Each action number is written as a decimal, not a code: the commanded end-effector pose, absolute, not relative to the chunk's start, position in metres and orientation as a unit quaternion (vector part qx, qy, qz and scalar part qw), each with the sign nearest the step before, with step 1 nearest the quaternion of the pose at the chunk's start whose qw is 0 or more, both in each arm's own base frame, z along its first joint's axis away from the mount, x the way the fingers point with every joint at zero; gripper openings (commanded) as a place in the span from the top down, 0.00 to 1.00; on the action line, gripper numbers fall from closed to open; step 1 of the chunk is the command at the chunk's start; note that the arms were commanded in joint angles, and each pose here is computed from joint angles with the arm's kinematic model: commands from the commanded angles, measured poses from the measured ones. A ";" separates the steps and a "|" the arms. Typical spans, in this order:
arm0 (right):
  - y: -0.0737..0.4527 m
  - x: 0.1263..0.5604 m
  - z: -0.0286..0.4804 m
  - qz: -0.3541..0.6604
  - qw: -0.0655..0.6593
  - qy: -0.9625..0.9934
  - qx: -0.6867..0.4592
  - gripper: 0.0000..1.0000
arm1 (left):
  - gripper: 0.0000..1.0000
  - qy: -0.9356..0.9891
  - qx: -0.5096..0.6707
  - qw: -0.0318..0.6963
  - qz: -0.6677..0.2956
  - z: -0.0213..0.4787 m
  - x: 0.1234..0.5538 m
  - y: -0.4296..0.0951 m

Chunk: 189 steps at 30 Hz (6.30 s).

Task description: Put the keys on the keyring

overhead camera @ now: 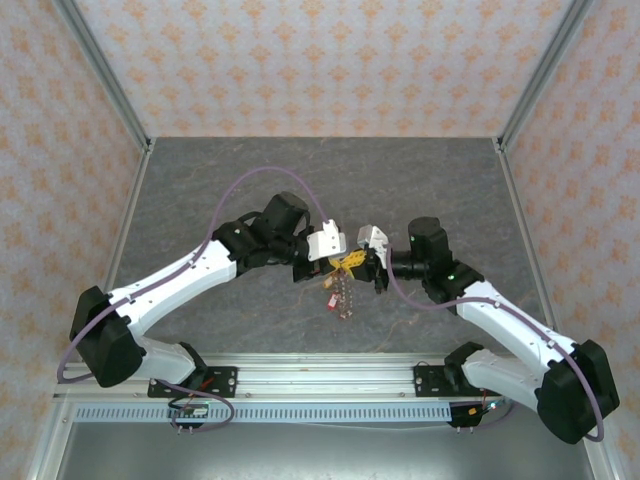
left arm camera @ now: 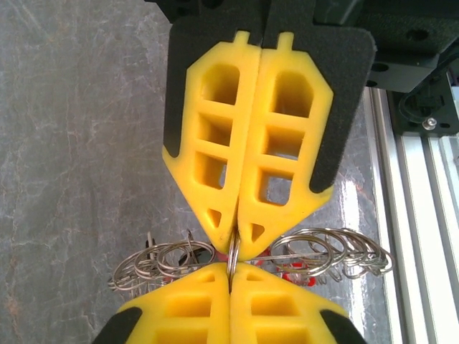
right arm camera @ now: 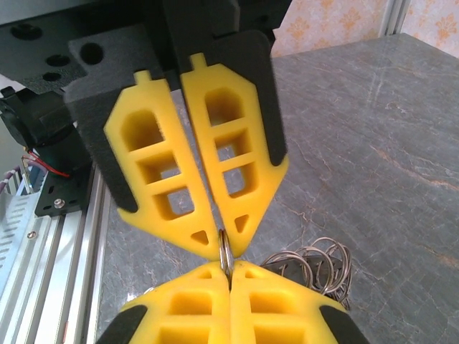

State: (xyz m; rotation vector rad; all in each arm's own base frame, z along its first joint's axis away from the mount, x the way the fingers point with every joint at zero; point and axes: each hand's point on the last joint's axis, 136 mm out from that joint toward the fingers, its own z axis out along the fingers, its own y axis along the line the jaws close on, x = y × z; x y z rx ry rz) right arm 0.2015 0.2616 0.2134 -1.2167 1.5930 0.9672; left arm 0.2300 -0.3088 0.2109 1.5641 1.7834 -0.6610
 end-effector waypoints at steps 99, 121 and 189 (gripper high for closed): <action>0.217 0.249 0.214 0.180 0.572 0.691 -0.403 0.77 | 1.00 0.705 0.629 0.320 -0.064 0.227 0.247 -0.215; 0.215 0.246 0.211 0.187 0.565 0.700 -0.395 0.77 | 1.00 0.718 0.632 0.282 -0.080 0.194 0.256 -0.238; 0.074 0.294 0.214 -0.008 0.659 0.751 -0.047 0.50 | 0.73 0.759 0.486 0.398 -0.171 0.182 0.290 -0.332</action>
